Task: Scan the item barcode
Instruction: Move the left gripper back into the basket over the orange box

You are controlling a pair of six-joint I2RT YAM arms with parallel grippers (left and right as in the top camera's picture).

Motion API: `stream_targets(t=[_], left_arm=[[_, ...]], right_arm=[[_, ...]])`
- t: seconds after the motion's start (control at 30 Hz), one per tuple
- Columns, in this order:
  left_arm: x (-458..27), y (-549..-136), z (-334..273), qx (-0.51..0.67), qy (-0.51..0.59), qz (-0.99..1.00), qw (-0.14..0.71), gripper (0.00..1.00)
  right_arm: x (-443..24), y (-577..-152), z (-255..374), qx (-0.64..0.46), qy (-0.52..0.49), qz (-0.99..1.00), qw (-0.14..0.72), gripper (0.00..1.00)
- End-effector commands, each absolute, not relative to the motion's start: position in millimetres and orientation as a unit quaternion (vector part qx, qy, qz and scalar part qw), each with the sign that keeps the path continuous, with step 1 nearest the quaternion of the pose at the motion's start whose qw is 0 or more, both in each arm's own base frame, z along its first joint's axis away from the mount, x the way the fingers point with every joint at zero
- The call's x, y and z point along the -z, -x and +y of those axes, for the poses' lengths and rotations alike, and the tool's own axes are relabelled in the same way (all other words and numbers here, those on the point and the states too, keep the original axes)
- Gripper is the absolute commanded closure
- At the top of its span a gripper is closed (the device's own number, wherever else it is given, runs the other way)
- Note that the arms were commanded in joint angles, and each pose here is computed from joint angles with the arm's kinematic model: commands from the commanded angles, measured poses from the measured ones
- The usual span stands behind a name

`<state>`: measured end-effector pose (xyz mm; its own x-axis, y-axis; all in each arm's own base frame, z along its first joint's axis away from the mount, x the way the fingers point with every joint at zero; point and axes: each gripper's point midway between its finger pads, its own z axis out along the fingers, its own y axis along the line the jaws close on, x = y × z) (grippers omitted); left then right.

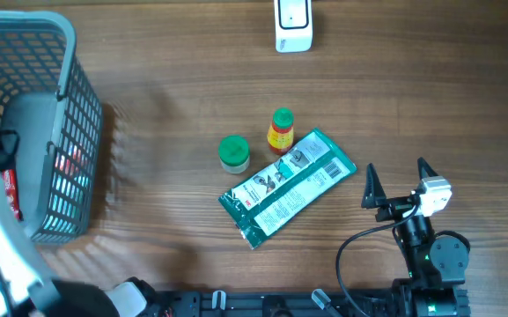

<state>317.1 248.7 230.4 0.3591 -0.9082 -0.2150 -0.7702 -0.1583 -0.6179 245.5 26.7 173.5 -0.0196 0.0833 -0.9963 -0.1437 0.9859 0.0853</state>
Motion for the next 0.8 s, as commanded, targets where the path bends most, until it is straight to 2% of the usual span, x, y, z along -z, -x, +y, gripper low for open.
stream_targets(t=[0.0, 0.2, 0.4, 0.6, 0.77], left_arm=[[-197, -346, 227, 0.25, 0.765, 0.546, 0.233, 0.0], [-144, -360, 209, 0.316, 0.769, 0.542, 0.118, 0.0], [-111, -342, 194, 0.29, 0.793, 0.535, 0.039, 0.0], [-97, -318, 197, 0.226, 0.816, 0.532, 0.017, 0.0], [-89, -307, 208, 0.165, 0.825, 0.539, 0.031, 0.0]], right_arm=[[-175, -246, 25, -0.074, 0.019, 0.707, 0.703, 0.0], [-175, -246, 25, -0.074, 0.019, 0.707, 0.703, 0.0], [-175, -246, 25, -0.074, 0.019, 0.707, 0.703, 0.0], [-175, -246, 25, -0.074, 0.019, 0.707, 0.703, 0.0], [-175, -246, 25, -0.074, 0.019, 0.707, 0.703, 0.0]])
